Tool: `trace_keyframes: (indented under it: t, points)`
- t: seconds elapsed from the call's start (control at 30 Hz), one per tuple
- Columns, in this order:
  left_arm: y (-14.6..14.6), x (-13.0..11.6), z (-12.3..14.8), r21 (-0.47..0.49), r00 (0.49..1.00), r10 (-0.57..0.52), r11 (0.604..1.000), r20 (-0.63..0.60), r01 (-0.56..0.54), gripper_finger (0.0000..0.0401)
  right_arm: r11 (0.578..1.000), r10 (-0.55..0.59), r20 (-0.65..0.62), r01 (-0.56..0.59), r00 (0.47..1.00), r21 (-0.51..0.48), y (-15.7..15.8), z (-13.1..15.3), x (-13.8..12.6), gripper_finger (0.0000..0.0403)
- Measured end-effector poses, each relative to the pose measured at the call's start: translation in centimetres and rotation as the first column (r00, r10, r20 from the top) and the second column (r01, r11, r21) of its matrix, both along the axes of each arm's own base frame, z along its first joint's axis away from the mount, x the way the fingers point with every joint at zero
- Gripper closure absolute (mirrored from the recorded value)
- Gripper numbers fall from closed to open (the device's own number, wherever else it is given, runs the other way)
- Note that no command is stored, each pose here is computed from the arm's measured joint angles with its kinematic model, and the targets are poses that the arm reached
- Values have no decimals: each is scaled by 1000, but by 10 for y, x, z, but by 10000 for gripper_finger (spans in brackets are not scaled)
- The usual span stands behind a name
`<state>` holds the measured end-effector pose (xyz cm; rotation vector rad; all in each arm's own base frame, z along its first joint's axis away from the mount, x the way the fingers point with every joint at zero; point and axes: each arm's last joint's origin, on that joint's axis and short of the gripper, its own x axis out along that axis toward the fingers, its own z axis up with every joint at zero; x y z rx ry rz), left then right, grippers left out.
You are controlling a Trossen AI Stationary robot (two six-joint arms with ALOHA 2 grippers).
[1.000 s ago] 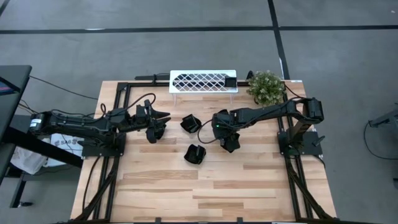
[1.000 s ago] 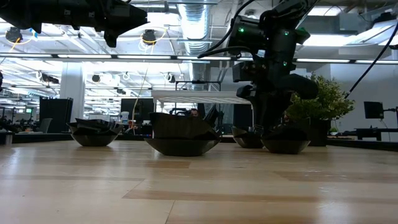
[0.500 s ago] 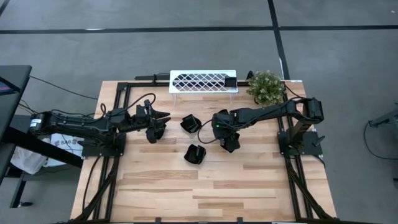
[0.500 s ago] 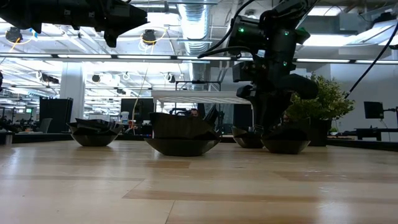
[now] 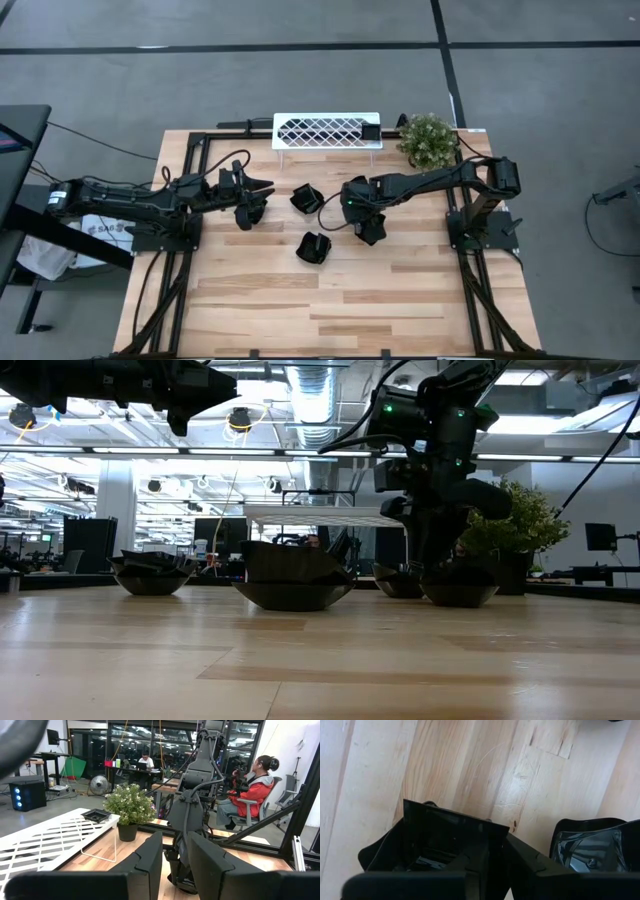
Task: Pick & Place Mini shaped plates
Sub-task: Stack the black square plate on top of the black square plate on the shelf
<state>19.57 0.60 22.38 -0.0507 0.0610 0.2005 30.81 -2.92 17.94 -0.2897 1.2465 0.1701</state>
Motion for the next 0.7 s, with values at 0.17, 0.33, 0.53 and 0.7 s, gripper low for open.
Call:
trace_keyframes:
  t: [0.17, 0.33, 0.53, 0.7]
  points:
    - [0, 0, 0, 0, 1000, 0, 1000, 0, 0, 308, 1000, 0, -8, 0, 1000, 2, 0, 0, -1, 380]
    - [0, 0, 0, 0, 1000, 0, 1000, 0, 0, 308, 1000, 0, -12, 0, 1000, 2, 0, 3, 0, 399]
    - [0, 0, 0, 0, 1000, 0, 1000, 0, 0, 308, 1000, 1, -2, -1, 1000, 0, 0, 18, 6, 392]
    - [0, 0, 0, 0, 1000, 0, 1000, 0, 0, 308, 1000, 13, 3, -13, 1000, -4, 0, 28, 10, 400]
